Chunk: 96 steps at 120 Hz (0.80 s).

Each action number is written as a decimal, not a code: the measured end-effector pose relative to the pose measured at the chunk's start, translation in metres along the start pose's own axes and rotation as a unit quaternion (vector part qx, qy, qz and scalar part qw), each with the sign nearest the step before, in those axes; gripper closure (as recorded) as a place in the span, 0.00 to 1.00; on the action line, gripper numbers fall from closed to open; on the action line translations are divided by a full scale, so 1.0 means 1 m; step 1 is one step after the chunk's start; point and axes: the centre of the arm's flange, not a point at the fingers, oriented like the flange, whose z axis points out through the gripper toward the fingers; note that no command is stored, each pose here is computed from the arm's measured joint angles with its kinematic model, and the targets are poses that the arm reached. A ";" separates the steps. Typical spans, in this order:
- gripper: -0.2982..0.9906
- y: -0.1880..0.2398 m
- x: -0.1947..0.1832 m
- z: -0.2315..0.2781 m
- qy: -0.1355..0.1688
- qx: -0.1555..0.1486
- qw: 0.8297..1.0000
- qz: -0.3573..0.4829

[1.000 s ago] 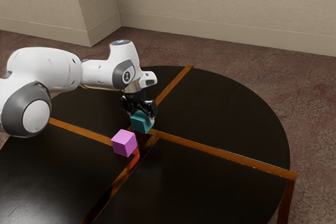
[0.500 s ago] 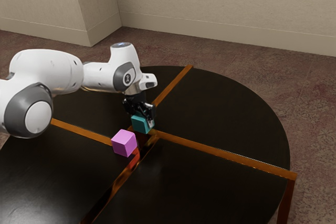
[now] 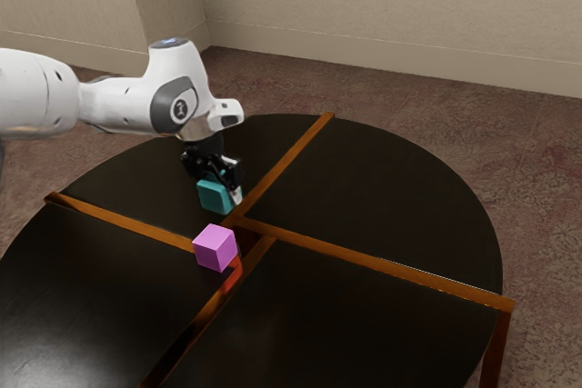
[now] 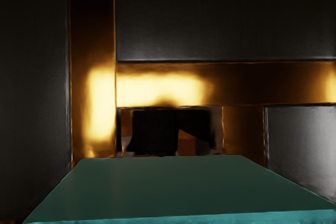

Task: Pick up the blue block with one arm, and put the blue block on the pink block with one arm

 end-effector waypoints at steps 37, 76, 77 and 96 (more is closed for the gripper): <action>0.58 0.011 -0.028 0.009 -0.021 -0.003 1.000 -0.023; 0.57 0.014 -0.047 0.019 -0.040 -0.005 0.998 -0.039; 0.57 0.013 -0.047 0.020 -0.040 -0.004 0.998 -0.038; 0.60 0.012 -0.047 0.023 -0.043 0.015 0.999 -0.022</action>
